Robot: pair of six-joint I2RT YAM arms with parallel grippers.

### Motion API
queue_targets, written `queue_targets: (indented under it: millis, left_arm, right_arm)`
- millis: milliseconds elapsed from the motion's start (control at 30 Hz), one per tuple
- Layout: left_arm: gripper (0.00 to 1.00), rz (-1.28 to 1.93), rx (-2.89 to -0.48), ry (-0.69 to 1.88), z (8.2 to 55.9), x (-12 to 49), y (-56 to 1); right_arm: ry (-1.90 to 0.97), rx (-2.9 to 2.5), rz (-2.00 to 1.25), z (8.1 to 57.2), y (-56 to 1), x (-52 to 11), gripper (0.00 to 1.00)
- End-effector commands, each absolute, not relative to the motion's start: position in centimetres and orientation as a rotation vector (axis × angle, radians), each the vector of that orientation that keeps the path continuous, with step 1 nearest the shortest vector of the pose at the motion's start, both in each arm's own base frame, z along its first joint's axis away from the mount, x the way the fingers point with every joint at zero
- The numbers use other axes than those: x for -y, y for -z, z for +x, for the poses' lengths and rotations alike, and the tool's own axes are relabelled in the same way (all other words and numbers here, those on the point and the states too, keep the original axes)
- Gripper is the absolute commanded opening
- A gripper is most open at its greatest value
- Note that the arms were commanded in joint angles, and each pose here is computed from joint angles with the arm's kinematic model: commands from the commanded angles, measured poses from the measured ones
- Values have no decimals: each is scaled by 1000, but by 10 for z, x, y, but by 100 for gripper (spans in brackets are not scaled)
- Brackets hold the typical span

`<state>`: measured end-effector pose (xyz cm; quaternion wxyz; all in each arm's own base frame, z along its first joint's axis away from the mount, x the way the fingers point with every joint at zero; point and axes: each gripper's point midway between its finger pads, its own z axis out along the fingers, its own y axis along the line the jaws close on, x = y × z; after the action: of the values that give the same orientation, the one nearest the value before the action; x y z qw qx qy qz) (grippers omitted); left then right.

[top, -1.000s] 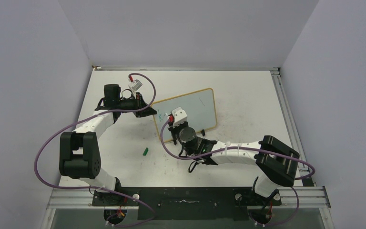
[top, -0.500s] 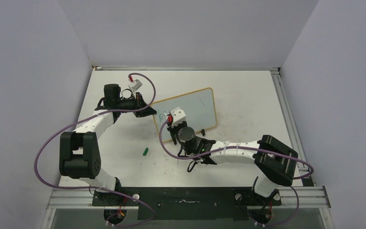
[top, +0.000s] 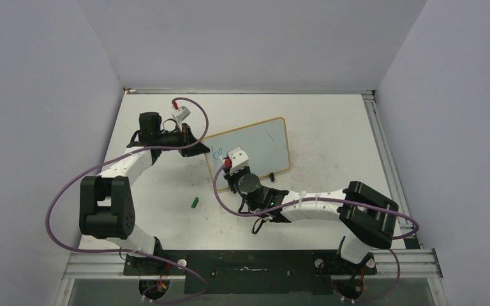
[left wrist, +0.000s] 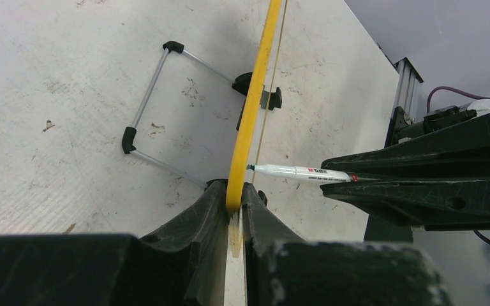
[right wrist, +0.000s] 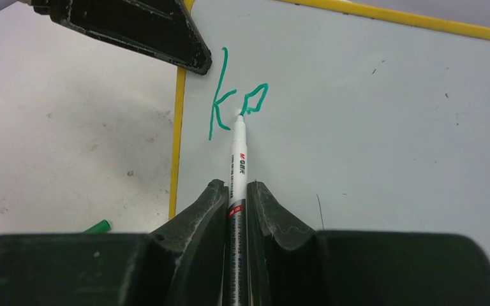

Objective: Write a sentence on the whiteboard

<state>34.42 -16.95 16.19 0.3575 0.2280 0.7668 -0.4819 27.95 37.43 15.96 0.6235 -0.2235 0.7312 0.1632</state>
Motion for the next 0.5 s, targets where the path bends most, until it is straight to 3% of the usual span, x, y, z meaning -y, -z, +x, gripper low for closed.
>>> queue_targets:
  millis: [0,467]
  left_arm:
    - [0,622,-1930,1213,348,168,-182]
    - [0,622,-1929,1208,348,167,-182]
  right_arm:
    - [-366,-1706,-495,277,-148,-369,5]
    - [-307,-1700,-431,283,-157,-353,5]
